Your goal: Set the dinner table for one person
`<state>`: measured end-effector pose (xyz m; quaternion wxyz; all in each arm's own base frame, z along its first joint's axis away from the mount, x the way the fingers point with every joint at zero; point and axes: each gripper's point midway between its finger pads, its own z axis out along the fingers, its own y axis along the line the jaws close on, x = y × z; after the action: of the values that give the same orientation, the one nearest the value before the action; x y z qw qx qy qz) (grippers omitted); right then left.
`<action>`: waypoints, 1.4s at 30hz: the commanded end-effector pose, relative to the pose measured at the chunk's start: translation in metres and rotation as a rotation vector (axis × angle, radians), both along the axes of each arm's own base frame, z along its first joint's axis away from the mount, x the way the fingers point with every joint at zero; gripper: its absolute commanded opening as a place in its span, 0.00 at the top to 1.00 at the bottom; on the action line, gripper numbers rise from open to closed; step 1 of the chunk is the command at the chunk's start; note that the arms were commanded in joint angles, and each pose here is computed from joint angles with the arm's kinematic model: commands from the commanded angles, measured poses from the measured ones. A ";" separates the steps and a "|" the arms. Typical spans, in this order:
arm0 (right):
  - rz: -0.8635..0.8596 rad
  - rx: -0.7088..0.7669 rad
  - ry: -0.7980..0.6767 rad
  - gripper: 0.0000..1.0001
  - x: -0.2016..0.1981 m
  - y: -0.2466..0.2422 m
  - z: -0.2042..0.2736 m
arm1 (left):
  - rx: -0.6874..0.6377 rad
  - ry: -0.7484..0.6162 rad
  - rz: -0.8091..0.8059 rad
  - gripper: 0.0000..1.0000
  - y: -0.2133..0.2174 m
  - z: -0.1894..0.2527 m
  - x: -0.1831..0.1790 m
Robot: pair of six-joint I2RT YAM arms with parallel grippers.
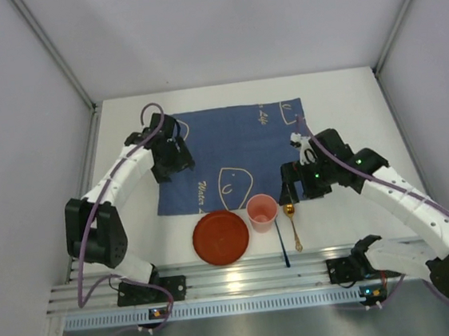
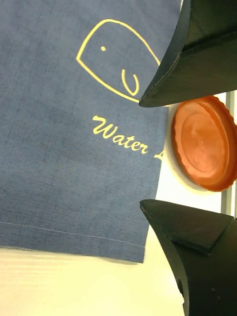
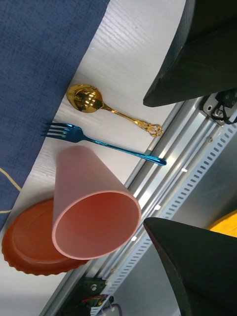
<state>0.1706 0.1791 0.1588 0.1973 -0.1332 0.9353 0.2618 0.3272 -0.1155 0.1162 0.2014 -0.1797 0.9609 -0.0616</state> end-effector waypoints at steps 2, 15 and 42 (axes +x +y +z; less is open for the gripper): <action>0.080 0.043 -0.071 0.07 0.019 0.029 0.006 | 0.005 0.019 -0.018 0.20 0.004 0.001 -0.026; 0.128 -0.201 -0.064 0.83 0.040 0.053 -0.027 | 0.023 0.064 -0.011 0.22 0.016 -0.022 -0.059; -0.585 -0.426 -0.257 1.00 0.328 -0.075 0.075 | 0.019 0.093 -0.122 0.23 0.010 -0.023 -0.060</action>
<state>0.4863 0.1041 0.2308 0.3389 0.0482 0.9384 -0.0478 0.2744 -0.1065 0.0823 0.1488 -0.1374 0.9779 -0.0514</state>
